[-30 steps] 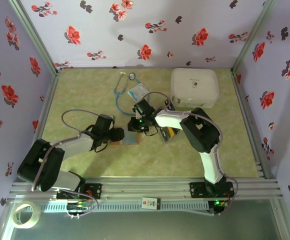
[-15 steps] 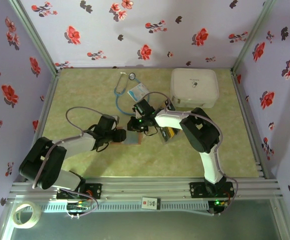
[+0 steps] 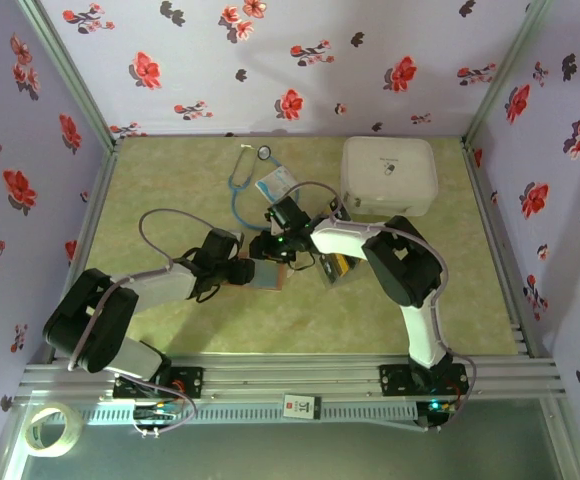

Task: Put the credit cards into the card holder
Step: Flip over the card slot in the card holder.

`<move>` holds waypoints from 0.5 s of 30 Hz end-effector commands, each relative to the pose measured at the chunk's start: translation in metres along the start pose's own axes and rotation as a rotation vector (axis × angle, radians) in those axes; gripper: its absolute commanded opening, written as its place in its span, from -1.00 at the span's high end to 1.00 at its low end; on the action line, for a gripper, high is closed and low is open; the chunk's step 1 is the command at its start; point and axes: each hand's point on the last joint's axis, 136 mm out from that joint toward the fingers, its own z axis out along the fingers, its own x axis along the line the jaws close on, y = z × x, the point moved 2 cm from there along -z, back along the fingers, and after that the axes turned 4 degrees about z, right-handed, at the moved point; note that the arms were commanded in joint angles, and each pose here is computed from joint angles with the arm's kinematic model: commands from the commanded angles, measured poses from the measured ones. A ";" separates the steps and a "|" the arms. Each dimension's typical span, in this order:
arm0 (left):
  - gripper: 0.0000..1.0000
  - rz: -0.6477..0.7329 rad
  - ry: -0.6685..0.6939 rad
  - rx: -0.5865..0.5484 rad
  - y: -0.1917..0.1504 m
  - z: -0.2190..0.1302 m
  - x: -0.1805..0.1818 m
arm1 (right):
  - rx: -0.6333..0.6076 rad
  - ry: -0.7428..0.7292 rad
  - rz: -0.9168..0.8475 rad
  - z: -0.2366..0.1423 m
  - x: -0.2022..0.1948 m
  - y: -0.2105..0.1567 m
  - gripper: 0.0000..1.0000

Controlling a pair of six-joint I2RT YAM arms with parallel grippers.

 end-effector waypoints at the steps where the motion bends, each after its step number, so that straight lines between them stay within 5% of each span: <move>1: -0.07 0.020 0.053 0.122 -0.035 0.008 0.012 | -0.043 0.009 -0.001 -0.016 0.006 0.006 0.09; 15: -0.06 0.016 0.051 0.117 -0.034 0.008 0.011 | -0.026 0.018 0.039 -0.010 -0.003 -0.003 -0.01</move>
